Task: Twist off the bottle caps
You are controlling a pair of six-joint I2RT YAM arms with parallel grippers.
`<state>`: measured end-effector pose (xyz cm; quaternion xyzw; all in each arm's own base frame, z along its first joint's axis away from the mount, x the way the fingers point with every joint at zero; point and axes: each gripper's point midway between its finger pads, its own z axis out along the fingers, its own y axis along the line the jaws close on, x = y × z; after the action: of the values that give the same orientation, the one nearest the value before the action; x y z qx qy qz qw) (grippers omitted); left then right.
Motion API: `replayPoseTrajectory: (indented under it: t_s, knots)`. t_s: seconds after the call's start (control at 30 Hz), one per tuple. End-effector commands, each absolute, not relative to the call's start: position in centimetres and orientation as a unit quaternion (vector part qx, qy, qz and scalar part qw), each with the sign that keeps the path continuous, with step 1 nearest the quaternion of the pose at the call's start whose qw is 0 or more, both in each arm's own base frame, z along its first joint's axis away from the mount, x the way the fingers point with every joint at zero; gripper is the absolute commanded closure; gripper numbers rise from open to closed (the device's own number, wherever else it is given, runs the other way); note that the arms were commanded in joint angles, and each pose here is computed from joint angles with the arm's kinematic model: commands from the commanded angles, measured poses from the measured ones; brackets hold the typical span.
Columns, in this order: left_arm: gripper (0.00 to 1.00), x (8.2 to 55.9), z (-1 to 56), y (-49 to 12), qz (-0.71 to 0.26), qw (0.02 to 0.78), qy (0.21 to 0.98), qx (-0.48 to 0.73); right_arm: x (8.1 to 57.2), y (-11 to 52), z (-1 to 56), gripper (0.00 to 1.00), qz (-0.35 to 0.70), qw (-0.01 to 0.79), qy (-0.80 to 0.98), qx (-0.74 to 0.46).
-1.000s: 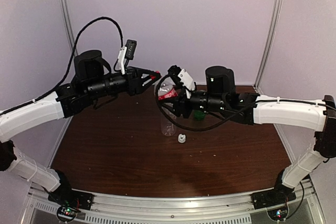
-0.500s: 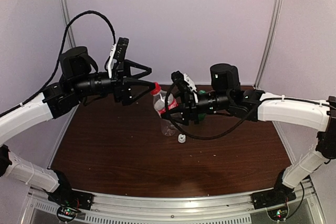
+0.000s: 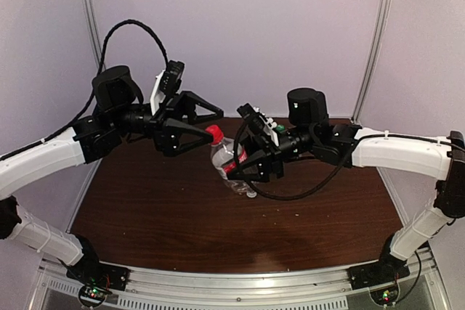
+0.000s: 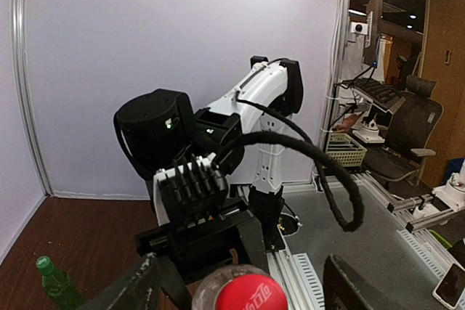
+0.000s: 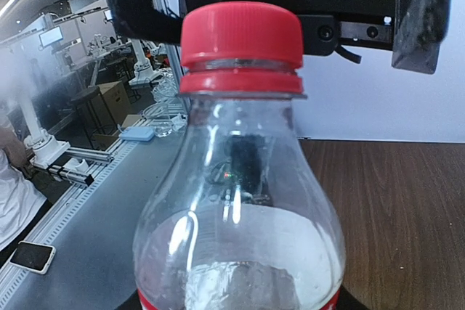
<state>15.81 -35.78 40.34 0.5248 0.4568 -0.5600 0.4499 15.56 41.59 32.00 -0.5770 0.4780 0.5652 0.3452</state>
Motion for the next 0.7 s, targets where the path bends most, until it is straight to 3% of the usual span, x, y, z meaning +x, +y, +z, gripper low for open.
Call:
replayPoseTrajectory:
  t_s: [0.0,0.33,0.67]
  knots:
    - [0.28,14.9,40.8,-35.6,-0.581,0.44,0.42,0.541,15.1,41.6,33.7,0.54,0.589,0.341,0.446,-0.581]
    - [0.56,14.8,40.2,-35.8,-0.585,0.429,0.421,0.544,15.5,41.5,34.2,0.55,0.597,0.344,0.445,-0.572]
    - [0.77,15.7,40.6,-36.0,-0.583,0.441,0.438,0.523,17.5,41.4,33.9,0.58,0.573,0.375,0.479,-0.549]
